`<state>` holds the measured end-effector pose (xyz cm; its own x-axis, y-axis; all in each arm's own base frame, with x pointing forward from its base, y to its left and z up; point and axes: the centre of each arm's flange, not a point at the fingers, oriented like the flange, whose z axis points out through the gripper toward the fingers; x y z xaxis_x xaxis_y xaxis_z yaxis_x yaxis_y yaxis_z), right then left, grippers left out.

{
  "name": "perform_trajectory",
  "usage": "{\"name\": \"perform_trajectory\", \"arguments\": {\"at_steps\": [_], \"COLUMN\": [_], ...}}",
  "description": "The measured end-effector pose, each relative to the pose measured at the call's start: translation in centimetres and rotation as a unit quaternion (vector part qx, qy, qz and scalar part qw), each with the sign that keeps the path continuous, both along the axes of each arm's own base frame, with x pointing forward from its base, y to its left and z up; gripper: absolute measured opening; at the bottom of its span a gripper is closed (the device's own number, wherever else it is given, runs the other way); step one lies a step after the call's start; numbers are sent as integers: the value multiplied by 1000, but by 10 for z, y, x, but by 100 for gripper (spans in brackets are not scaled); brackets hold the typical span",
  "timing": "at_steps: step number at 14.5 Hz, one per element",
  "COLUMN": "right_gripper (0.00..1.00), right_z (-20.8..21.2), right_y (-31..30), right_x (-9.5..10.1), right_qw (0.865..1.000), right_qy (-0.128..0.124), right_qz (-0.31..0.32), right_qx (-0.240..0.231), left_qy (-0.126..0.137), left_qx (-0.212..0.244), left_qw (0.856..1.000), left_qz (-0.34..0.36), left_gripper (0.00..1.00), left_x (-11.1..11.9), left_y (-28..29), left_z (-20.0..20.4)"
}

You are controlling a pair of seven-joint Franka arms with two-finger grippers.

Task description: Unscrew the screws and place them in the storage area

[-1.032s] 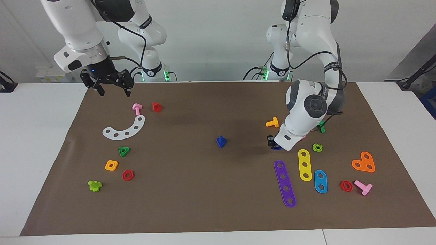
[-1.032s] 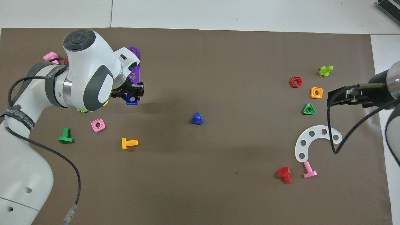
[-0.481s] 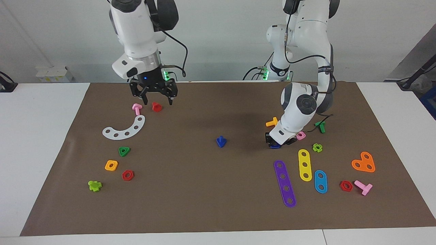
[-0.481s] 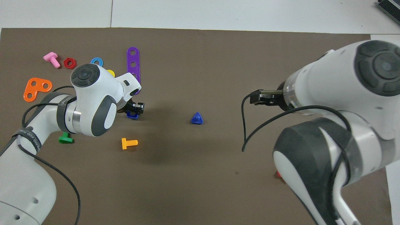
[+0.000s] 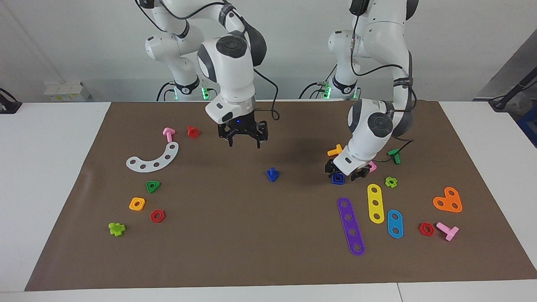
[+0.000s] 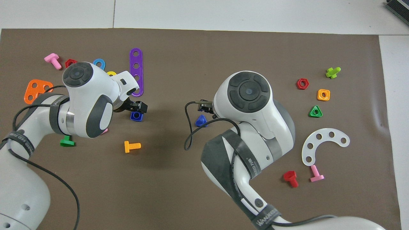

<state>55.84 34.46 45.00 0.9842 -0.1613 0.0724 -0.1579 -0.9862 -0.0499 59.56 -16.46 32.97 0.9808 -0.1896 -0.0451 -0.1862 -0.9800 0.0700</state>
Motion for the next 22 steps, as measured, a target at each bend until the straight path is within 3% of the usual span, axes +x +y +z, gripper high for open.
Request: {"name": "perform_trajectory", "arguments": {"at_steps": [5, 9, 16, 20, 22], "right_gripper": [93, 86, 80, 73, 57], "right_z": [-67, -90, -126, -128, -128], "right_y": [51, 64, 55, 55, 55], "right_x": [-1, 0, -3, -4, -4], "right_qw": [1000, 1000, 999, 999, 999], "right_qy": [2, -4, -8, -7, -7], "right_qz": [12, 16, 25, 26, 26], "right_qx": [-4, -8, -23, -25, -25], "left_qy": [1, 8, -47, -53, -52], "left_qx": [-3, -2, 34, 46, 46], "left_qw": [999, 997, 988, 987, 987], "left_qz": [38, 70, 140, 147, 146], "left_gripper": [100, 100, 100, 100, 100], "left_x": [26, -3, -65, -69, -69], "left_y": [102, 176, 182, 166, 164], "left_z": [84, 152, 255, 261, 260]}}
